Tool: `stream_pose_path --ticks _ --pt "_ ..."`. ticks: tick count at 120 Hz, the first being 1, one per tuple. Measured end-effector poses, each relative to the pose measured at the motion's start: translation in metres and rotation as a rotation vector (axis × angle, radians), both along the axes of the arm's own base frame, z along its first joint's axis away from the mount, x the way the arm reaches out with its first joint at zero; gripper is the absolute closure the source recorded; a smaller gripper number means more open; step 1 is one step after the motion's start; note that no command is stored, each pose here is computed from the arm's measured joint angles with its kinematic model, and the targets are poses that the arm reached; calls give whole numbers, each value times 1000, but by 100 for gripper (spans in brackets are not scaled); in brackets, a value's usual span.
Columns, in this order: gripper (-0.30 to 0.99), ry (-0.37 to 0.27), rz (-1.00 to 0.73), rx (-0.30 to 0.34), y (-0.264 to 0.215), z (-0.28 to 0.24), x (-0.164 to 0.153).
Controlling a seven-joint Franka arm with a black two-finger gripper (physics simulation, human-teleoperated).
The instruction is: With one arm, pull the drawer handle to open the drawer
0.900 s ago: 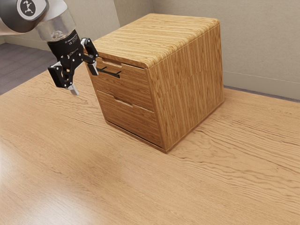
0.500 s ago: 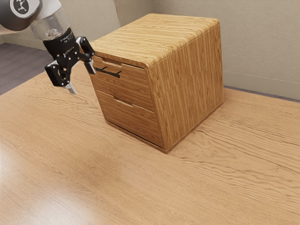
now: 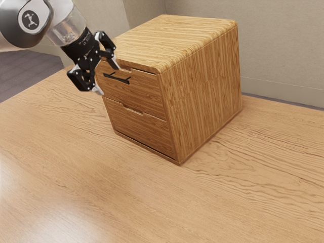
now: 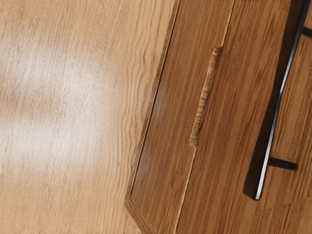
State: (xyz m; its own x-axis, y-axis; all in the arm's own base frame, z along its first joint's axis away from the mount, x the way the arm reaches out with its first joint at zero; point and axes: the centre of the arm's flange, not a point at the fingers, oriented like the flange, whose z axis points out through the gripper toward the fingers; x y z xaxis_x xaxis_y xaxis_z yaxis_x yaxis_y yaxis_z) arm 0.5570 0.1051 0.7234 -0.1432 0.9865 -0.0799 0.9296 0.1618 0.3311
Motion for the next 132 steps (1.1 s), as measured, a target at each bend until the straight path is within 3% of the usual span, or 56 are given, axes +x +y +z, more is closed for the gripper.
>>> stream_pose_path --ticks 16,43,65,100,132 --pt "5 -82 28 -28 19 3 -13" --pt "10 -174 79 -6 60 -11 -16" --pt "13 -183 13 4 44 -48 -8" --pt "17 -299 -18 76 68 -36 -11" --pt "20 -318 -68 119 65 -47 1"
